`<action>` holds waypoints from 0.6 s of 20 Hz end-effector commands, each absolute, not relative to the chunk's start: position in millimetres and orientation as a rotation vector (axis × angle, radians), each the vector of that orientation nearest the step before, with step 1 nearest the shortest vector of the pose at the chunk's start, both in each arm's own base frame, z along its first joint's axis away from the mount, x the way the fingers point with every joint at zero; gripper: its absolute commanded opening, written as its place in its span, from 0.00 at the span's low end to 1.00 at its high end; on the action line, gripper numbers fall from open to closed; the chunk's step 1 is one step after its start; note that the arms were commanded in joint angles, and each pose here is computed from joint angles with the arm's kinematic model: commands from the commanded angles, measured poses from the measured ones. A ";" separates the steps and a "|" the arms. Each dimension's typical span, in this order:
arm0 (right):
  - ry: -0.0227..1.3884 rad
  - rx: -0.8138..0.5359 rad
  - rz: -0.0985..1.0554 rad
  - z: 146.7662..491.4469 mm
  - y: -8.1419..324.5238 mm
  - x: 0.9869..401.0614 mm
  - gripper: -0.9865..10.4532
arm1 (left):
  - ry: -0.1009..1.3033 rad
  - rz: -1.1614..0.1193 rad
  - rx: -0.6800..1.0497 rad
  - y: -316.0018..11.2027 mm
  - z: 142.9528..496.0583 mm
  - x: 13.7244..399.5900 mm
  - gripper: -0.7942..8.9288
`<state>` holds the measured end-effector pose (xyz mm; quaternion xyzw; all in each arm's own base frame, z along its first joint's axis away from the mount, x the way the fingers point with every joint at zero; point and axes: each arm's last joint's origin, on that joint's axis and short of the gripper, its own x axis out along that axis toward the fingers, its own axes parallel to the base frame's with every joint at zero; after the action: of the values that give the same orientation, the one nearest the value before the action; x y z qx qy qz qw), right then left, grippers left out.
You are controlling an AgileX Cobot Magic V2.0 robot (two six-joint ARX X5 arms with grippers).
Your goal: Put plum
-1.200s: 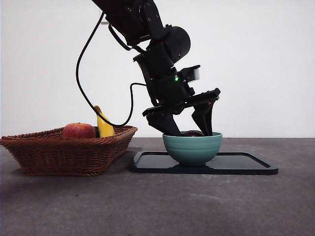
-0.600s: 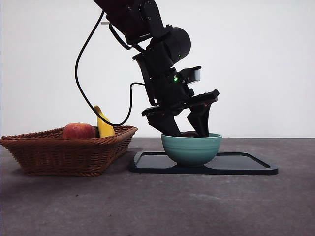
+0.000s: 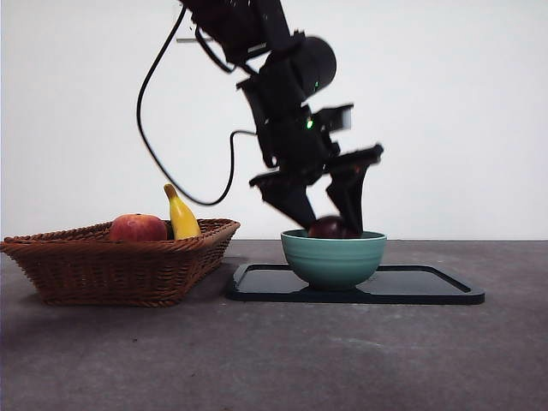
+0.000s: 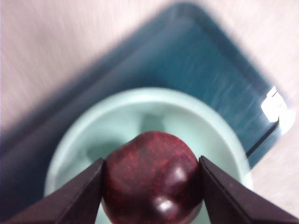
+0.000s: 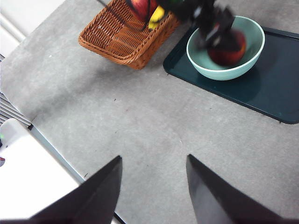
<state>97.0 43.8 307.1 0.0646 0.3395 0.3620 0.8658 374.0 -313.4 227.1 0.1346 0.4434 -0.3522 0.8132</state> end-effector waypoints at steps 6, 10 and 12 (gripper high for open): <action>0.700 0.137 0.764 310.0 44.6 97.9 0.28 | 0.816 -0.778 0.276 -313.3 312.6 373.6 0.30; 0.699 0.136 0.764 310.0 44.6 98.0 0.28 | 0.698 -0.765 0.229 -283.9 377.1 354.6 0.30; 0.698 0.135 0.764 310.2 44.6 98.0 0.28 | 0.651 -0.748 0.209 -260.5 409.6 339.5 0.30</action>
<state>97.0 43.8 307.1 0.0644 0.3394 0.3620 0.8658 343.5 -259.8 395.7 0.0999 0.3395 -0.3508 0.8670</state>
